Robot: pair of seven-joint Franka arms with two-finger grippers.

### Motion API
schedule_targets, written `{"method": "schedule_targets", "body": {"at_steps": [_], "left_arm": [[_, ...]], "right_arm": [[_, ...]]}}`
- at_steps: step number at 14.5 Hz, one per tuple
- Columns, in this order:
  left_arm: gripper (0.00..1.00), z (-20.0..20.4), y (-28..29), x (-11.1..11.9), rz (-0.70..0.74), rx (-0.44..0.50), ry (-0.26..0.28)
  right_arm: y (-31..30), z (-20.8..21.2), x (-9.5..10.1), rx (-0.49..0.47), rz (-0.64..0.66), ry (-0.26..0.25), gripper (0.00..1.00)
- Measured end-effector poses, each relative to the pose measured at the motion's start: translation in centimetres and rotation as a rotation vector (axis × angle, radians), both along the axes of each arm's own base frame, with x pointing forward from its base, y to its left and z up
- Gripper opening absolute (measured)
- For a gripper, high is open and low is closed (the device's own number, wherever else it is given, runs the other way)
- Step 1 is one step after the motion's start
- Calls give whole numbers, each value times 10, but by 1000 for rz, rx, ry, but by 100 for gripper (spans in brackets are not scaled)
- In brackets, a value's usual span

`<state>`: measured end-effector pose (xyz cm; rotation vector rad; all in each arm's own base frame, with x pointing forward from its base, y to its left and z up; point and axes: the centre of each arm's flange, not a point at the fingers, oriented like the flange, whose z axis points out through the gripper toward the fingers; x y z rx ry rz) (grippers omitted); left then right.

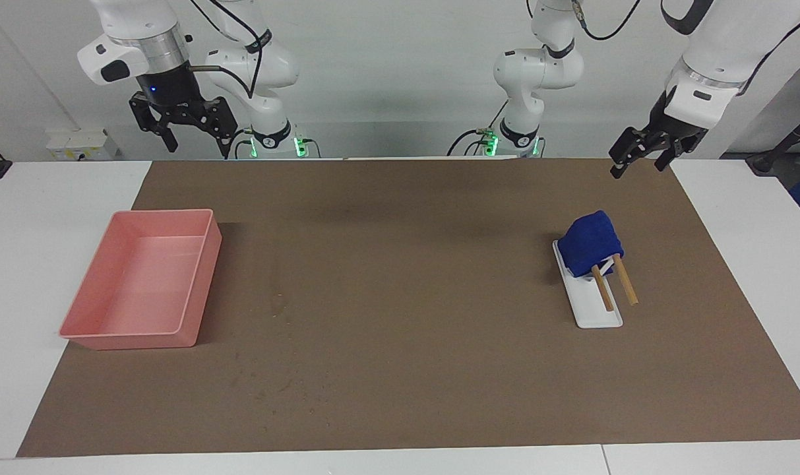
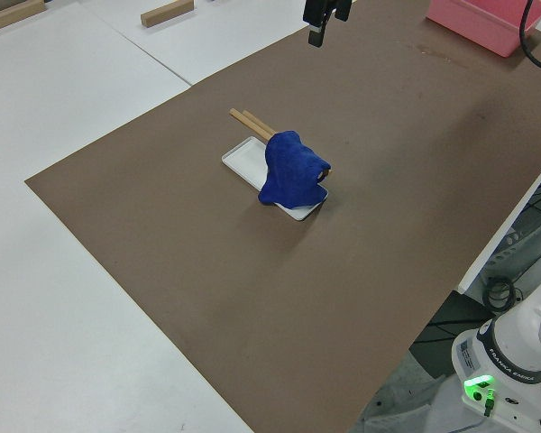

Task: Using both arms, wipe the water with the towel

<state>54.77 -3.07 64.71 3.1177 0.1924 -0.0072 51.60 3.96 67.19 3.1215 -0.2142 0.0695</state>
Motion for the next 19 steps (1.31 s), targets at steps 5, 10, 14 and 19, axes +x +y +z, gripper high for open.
{"method": "schedule_targets", "body": {"at_steps": [5,10,14,19], "left_arm": [[100,0,0,0,0,0,0],[100,0,0,0,0,0,0],[100,0,15,1,30,2,0],[100,-33,81,-2,154,1,-65]], "right_arm": [[-4,-1,-2,-1,-7,17,100],[-6,-1,-2,-1,-10,19,100],[-6,1,-3,0,-10,15,100],[-6,2,-4,0,-11,13,100]]}}
